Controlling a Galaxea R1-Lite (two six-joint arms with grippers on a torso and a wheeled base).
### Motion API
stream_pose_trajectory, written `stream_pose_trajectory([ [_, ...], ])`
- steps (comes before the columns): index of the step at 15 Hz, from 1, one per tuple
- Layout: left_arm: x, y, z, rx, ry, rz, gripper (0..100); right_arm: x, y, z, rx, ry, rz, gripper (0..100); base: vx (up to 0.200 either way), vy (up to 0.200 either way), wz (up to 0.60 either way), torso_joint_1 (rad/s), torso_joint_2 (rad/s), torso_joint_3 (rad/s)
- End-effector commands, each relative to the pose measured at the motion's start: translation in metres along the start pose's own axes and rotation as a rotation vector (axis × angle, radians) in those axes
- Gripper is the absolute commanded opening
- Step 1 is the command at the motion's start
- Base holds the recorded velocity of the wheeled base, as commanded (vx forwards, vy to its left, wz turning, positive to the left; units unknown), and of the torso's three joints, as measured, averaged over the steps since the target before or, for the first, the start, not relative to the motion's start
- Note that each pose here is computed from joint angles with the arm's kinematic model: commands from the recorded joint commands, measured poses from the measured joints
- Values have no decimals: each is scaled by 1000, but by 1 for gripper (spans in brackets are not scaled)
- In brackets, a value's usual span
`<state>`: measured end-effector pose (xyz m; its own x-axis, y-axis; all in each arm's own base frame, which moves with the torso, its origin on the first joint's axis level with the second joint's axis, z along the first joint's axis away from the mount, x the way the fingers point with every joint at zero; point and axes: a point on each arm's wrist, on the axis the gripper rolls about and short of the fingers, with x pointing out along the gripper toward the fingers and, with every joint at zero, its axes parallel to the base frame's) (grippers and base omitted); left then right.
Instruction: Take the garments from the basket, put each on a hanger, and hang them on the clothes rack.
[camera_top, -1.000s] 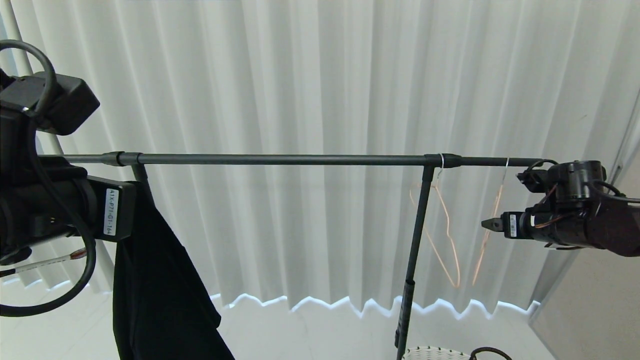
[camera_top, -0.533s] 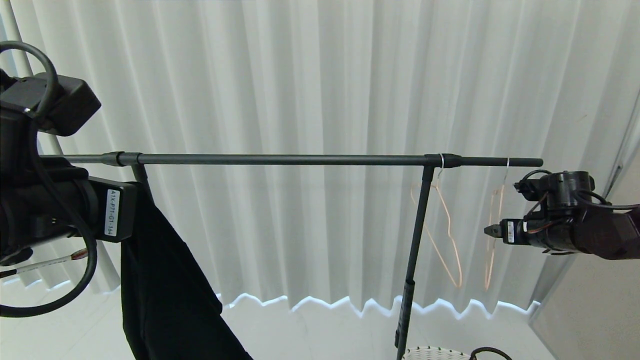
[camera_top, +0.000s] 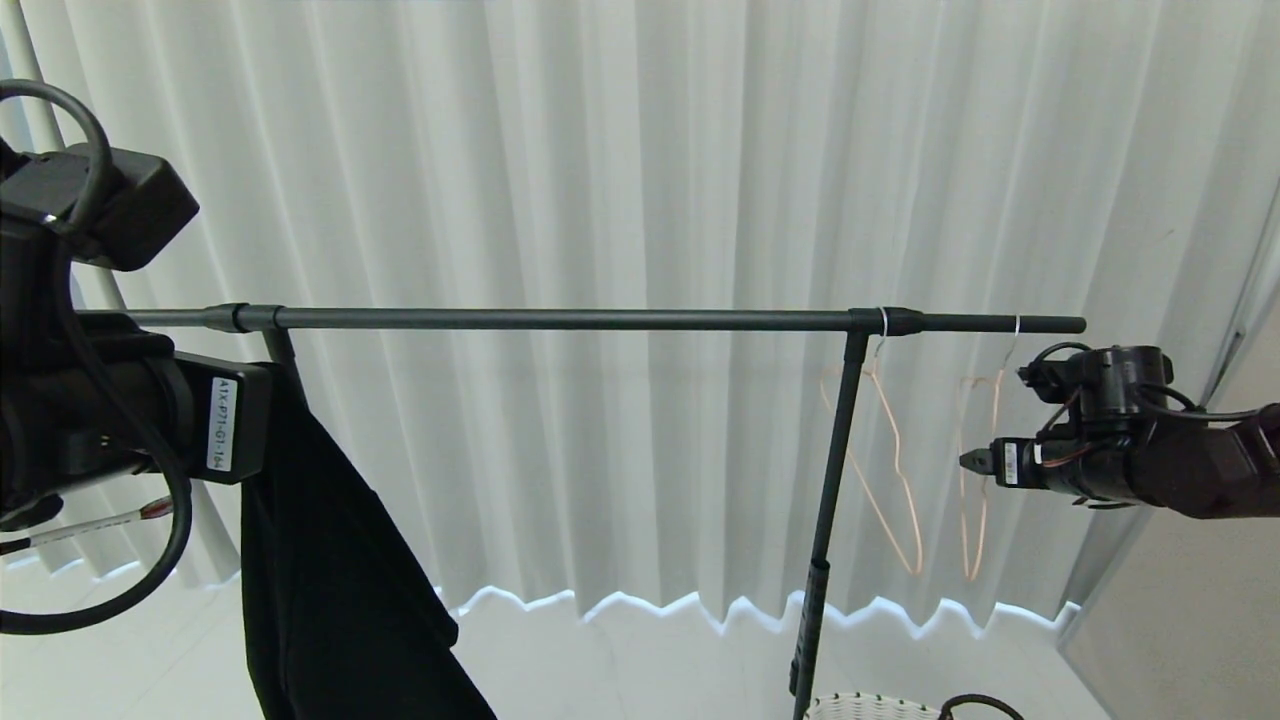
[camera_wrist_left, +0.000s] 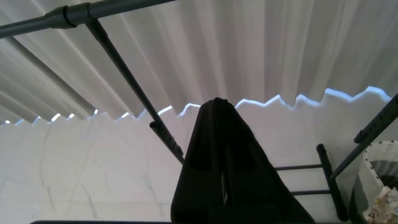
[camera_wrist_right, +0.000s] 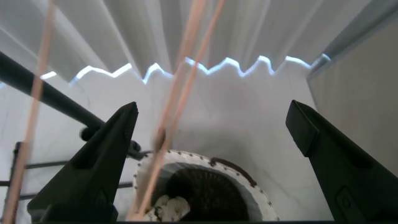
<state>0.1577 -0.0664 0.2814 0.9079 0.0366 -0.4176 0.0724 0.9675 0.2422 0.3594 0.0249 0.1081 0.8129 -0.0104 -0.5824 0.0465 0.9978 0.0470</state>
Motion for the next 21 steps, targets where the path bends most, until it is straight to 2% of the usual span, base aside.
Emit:
stream_pose_trajectory([
  [1, 0, 0, 0, -1, -1, 1, 0, 10, 10, -2, -9, 5, 18, 100, 0, 0, 0, 0, 0, 0],
  [3, 0, 0, 0, 1, 1, -1, 0, 20, 17, 3, -14, -10, 29, 100, 0, 0, 0, 0, 0, 0],
  [6, 0, 0, -1, 0, 3, 1, 0, 29, 18, 2, -4, -4, 28, 100, 0, 0, 0, 0, 0, 0],
  [9, 0, 0, -1, 0, 3, -1, 0, 36, 14, -1, 43, 11, 16, 100, 0, 0, 0, 0, 0, 0],
  [16, 1, 0, -1, 0, 4, -1, 0, 38, 9, 1, 52, 7, 7, 100, 0, 0, 0, 0, 0, 0],
  [17, 1, 0, -1, 0, 4, 1, 0, 38, 9, 1, 51, 7, 7, 0, 0, 0, 0, 0, 0, 0],
  [21, 0, 0, 0, -1, 2, 1, 0, 38, 6, 2, 54, 2, 2, 0, 0, 0, 0, 0, 0, 0],
])
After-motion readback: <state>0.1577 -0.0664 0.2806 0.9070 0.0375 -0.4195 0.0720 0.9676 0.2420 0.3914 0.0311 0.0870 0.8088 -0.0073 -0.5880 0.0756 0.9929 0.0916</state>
